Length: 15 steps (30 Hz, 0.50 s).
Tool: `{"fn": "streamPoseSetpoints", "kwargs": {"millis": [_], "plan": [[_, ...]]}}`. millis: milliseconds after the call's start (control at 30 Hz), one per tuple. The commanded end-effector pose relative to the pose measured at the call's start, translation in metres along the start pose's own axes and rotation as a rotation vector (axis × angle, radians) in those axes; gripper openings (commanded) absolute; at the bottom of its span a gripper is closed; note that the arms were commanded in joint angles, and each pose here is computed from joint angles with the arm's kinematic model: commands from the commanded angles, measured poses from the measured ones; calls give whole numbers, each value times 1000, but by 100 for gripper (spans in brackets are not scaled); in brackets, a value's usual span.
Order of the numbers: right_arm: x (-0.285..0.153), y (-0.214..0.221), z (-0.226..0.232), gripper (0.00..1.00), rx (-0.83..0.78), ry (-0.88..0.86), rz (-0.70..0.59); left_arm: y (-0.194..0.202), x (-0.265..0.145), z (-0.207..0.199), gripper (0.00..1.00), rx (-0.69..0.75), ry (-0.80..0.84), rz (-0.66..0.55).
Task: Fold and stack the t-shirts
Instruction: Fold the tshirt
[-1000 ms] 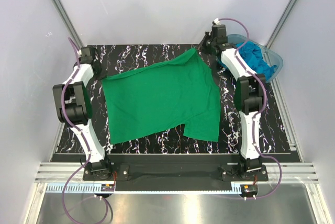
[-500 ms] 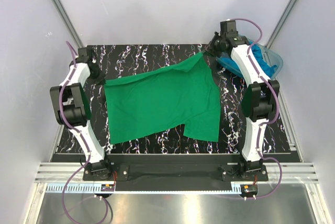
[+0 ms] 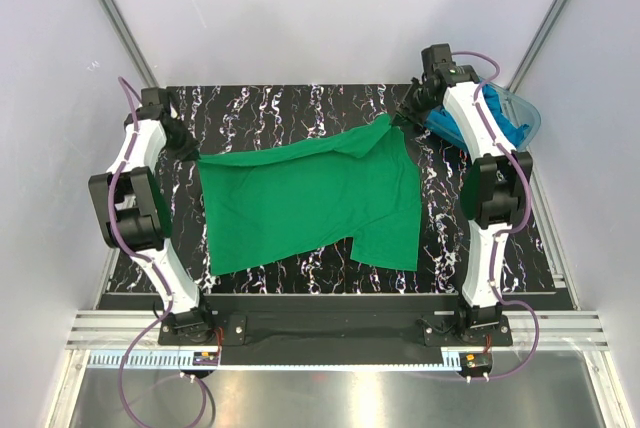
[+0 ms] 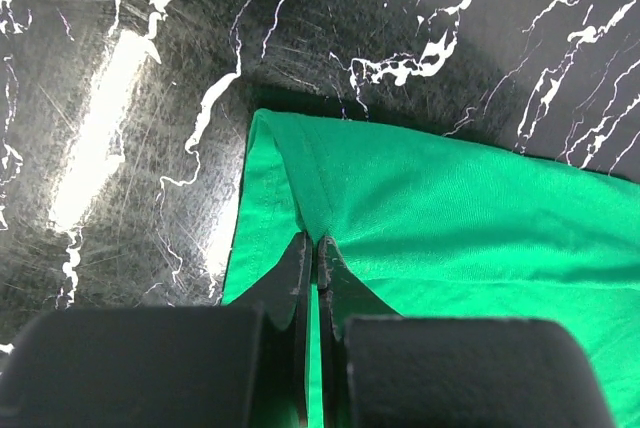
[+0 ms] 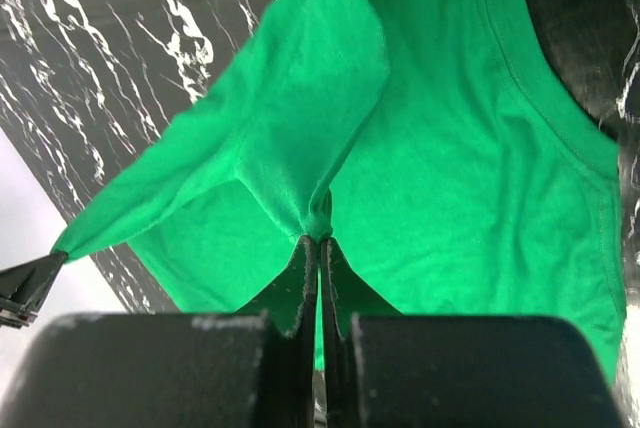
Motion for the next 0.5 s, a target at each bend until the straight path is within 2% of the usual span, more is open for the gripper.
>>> {"fn": "streamPoseSetpoints", "kwargs": {"millis": [0,467], "plan": [[-7,3,-4,0,20,16,49,-4,-18,-5,0,15,56,-22],[-3,4,-15,0,44,39,77,22,0,6,0,13,30,42]]}}
Point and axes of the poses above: each gripper's point midway between its finger pads, its own x axis out along the fingers, its own z axis along the line the jaws close on, y = z × x, the point moved 5 cm from there along -x, back along the fingers, and after that the axes turned 8 degrees about x, right-handed, at the moved point
